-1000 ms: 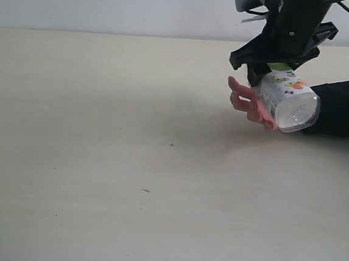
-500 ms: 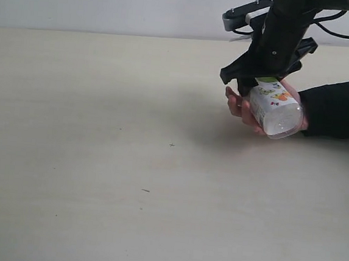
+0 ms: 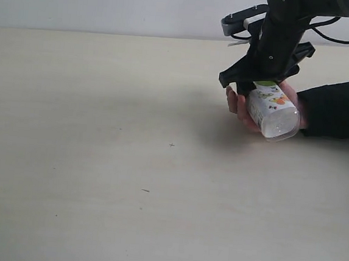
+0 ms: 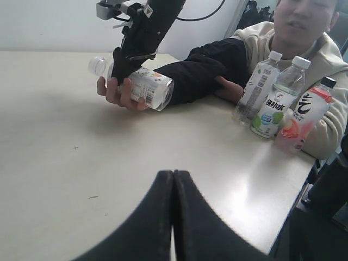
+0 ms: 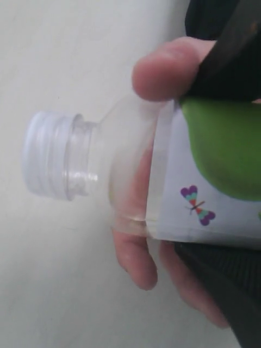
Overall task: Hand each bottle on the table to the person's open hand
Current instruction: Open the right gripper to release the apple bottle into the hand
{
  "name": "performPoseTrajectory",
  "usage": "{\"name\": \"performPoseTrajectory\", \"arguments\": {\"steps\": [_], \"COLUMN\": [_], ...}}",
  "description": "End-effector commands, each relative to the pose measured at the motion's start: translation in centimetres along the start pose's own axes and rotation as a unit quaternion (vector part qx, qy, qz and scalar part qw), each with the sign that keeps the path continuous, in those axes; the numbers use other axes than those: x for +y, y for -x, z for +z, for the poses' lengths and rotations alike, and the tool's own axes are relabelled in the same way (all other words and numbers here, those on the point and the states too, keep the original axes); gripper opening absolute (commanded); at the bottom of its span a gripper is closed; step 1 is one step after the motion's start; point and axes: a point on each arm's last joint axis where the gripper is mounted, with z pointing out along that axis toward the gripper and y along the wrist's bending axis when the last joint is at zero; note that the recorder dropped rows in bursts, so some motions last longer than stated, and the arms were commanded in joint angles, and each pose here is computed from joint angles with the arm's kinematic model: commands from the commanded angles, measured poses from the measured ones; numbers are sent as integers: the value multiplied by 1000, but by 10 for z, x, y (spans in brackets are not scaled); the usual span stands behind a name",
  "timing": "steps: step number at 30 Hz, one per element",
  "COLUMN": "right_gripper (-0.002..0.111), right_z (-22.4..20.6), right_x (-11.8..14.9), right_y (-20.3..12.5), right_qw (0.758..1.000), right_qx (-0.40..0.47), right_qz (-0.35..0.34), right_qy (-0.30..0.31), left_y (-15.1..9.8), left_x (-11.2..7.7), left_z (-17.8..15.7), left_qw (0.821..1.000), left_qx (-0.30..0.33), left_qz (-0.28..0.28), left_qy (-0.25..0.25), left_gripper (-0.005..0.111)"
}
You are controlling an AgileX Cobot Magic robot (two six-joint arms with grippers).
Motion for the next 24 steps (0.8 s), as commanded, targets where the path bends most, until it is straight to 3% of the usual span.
{"name": "performPoseTrajectory", "arguments": {"steps": [1, 3, 6, 13, 24], "right_gripper": [78, 91, 99, 99, 98], "right_z": [0, 0, -1, -25, -153], "right_x": [-1, 0, -1, -5, -26], "right_y": [-4, -4, -3, -3, -19], "right_qw": [1000, 1000, 1000, 1000, 991], "right_qx": [18, 18, 16, -3, -133], "right_qz": [-8, -7, -9, -4, 27], "right_qy": [-3, -2, -4, -6, -16], "left_y": [1, 1, 1, 1, 1], "left_x": [0, 0, 0, 0, 0], "left_z": [-1, -1, -1, -1, -1], "left_qw": [1000, 1000, 1000, 1000, 1000], "left_qx": [-7, -7, -7, -7, -7], "left_qz": [1, 1, 1, 1, 1], "left_qy": [1, 1, 1, 1, 1], "left_gripper": [0, 0, 0, 0, 0]}}
